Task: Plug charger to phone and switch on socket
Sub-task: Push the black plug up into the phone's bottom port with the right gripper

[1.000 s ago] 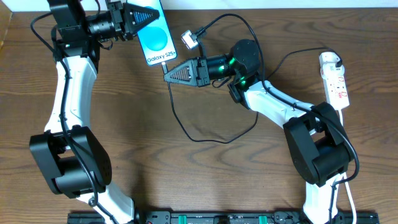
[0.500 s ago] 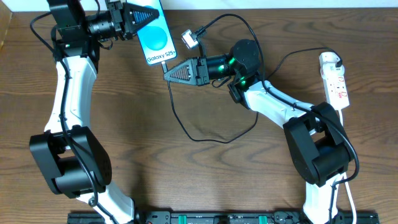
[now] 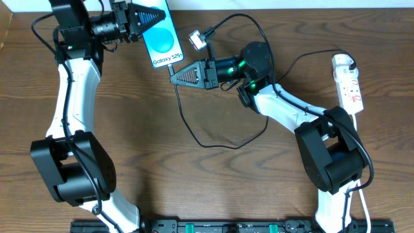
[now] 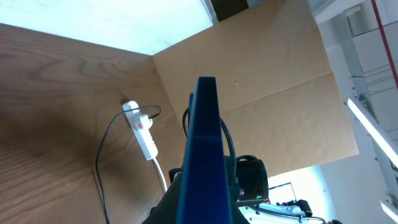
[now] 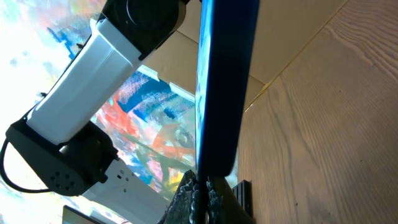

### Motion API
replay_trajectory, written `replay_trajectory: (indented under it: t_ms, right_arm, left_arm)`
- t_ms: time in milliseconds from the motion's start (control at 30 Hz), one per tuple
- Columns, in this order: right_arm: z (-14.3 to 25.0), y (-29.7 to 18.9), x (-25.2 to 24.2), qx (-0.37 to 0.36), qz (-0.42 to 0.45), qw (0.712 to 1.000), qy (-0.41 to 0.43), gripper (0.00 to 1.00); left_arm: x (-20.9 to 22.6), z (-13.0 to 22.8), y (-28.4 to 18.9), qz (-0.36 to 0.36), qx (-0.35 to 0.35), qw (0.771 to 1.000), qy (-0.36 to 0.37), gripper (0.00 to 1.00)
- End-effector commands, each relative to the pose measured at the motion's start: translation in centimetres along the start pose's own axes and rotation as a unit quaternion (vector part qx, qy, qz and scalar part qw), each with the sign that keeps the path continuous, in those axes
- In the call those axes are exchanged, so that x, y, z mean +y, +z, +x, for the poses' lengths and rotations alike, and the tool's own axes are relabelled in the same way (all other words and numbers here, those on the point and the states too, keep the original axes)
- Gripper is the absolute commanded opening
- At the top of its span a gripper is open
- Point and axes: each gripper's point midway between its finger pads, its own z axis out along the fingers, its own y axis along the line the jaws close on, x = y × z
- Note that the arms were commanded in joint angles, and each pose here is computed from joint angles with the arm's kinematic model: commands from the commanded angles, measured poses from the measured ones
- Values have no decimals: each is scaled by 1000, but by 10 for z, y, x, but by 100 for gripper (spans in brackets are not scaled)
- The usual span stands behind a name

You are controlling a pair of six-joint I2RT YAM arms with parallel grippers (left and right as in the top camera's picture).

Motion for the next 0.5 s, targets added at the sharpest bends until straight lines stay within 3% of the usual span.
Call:
replay_trajectory:
  t_ms: [0,467]
  right_arm:
    - [-16,-4,0,-36,9,999,-15,1]
    - [-20,-7,-2,-45,12,999,-20,1]
  left_arm:
    - [-16,11,2,20,27,999,10,7]
    - [-14,15,6,20,32,999,-13,7]
